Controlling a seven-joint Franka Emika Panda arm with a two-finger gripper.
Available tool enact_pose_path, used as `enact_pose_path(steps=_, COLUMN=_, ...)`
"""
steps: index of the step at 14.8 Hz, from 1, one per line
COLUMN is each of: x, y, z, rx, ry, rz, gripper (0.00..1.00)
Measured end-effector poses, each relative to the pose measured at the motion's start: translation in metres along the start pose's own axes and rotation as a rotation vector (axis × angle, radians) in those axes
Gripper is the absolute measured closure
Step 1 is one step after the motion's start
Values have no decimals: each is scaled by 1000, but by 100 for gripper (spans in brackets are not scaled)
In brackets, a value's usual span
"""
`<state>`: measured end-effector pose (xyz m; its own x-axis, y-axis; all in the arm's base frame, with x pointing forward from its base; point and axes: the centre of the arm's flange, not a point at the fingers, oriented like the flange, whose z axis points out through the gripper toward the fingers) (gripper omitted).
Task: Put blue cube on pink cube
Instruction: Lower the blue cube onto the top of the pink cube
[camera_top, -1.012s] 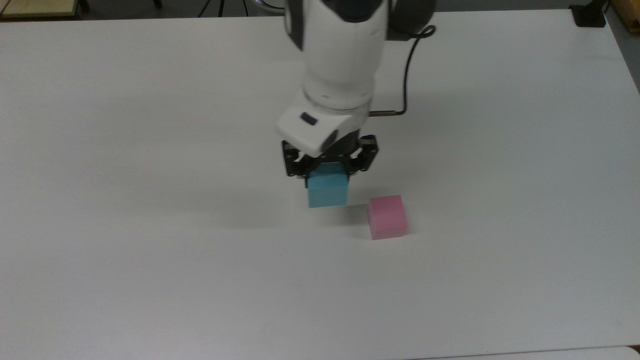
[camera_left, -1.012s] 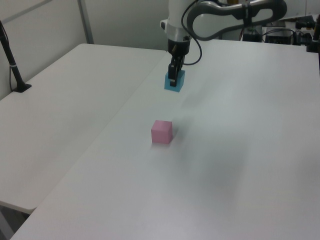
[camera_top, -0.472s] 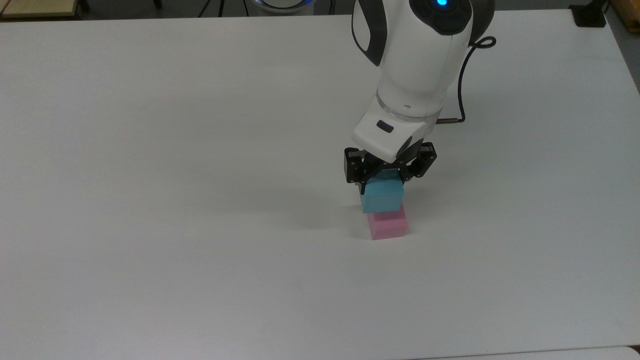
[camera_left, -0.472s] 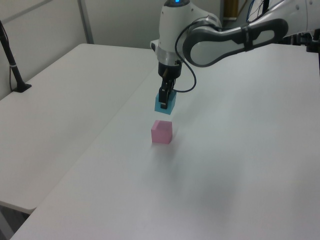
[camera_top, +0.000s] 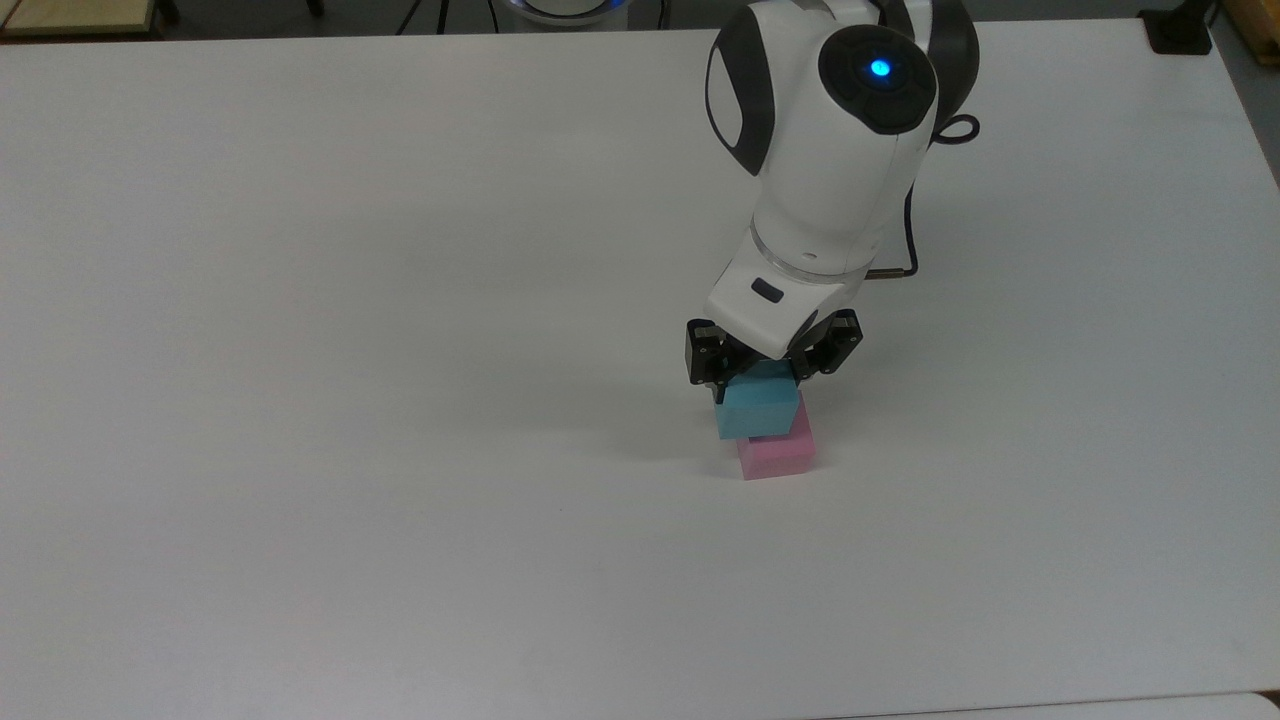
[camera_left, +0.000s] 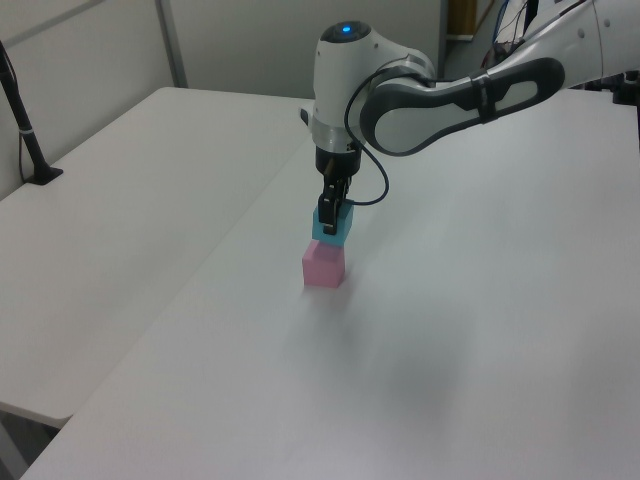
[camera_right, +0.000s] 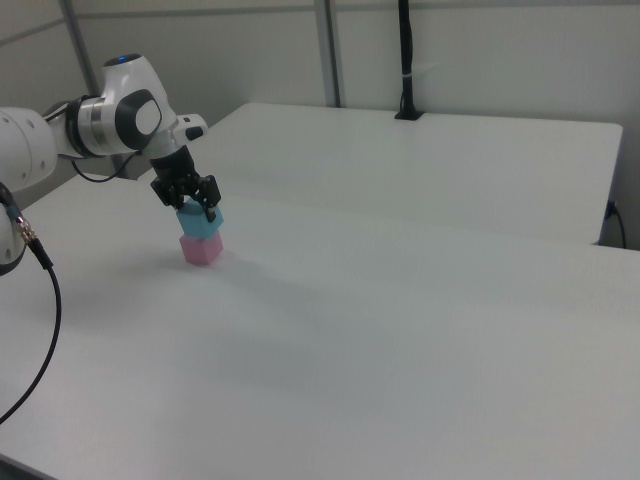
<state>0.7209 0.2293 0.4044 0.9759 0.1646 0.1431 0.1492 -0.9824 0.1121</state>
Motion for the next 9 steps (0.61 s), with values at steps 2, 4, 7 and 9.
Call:
enact_pose_path(steps=2, x=2, y=-3, z=1, rx=2, ry=16, rz=11, gripper=34)
enact_pose_path(steps=4, x=4, y=-5, z=7, rx=3, ry=31, rz=20, gripper=31)
enact_pose_path(steps=7, x=4, y=-11, z=22, rx=0, ry=28, rz=19, gripper=23)
enact_pose_path(steps=9, x=3, y=-16, z=29, rx=-1, ry=25, rz=17, gripper=22)
